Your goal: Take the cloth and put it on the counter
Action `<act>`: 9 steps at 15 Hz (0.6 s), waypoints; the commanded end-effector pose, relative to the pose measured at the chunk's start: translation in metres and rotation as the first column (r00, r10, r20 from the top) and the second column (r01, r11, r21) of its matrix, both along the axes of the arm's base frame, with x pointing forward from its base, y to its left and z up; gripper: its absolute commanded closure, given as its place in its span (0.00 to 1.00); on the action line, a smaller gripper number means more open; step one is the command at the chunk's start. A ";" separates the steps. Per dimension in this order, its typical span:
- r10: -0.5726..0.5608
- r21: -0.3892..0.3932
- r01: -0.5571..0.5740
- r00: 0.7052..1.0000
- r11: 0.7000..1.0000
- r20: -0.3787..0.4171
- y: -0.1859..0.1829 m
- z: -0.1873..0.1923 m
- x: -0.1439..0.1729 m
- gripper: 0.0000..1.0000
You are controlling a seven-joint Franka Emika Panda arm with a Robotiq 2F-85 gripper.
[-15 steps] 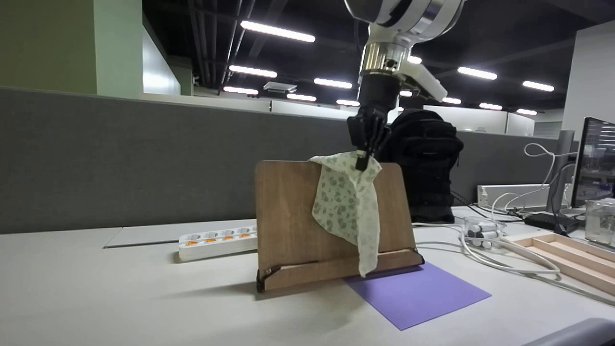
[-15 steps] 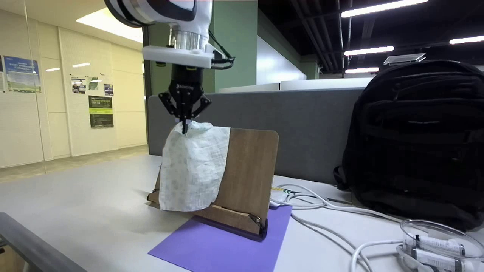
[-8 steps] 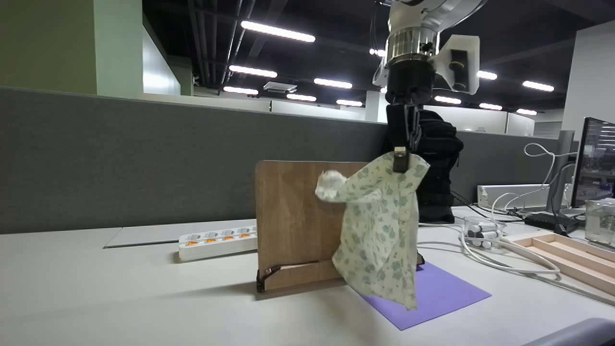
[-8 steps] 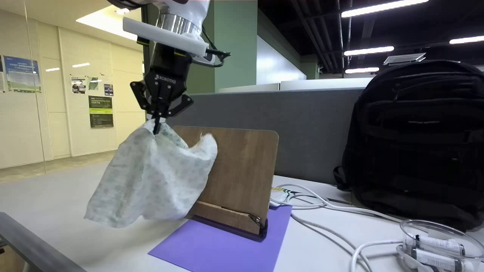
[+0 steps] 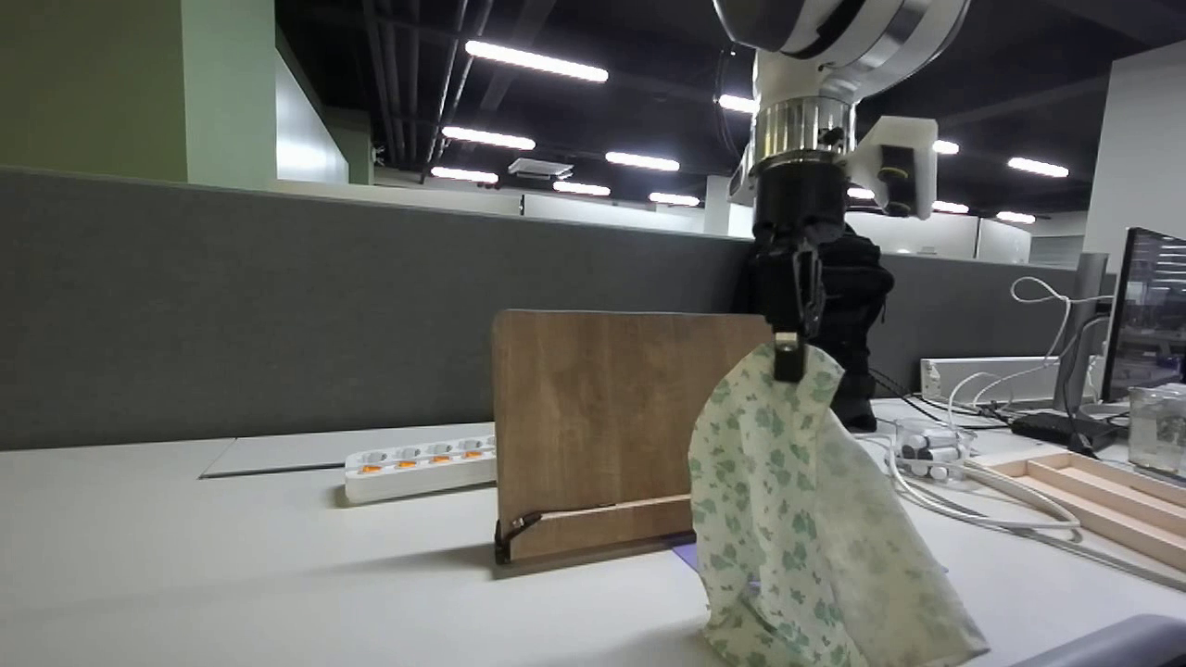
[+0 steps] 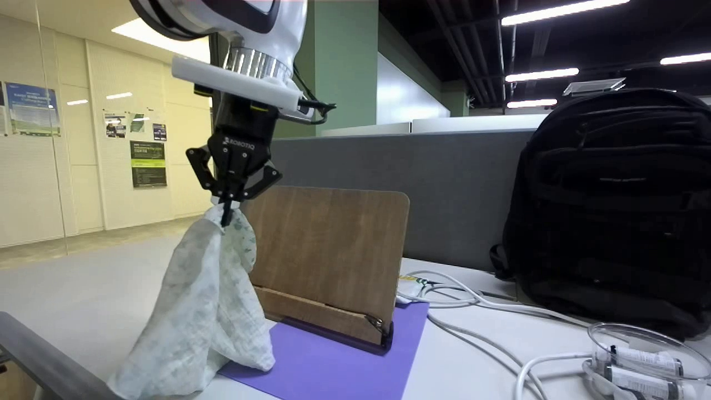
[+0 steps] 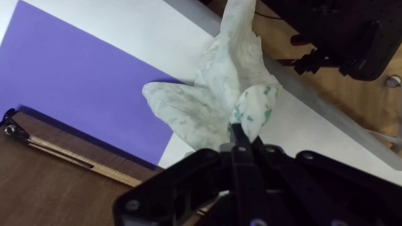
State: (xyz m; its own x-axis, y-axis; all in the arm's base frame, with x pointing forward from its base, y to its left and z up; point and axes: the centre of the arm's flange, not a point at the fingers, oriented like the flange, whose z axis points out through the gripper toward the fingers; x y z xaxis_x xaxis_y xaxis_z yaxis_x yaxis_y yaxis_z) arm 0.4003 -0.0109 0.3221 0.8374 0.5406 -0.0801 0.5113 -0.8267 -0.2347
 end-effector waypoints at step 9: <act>-0.202 -0.106 0.227 0.957 0.968 0.209 -0.014 -0.016 0.024 0.37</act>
State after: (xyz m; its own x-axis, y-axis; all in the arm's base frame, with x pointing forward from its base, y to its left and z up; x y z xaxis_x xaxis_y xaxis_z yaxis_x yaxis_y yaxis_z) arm 0.4242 -0.0233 0.3021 0.9199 0.3905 0.0347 0.3919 -0.9184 -0.0550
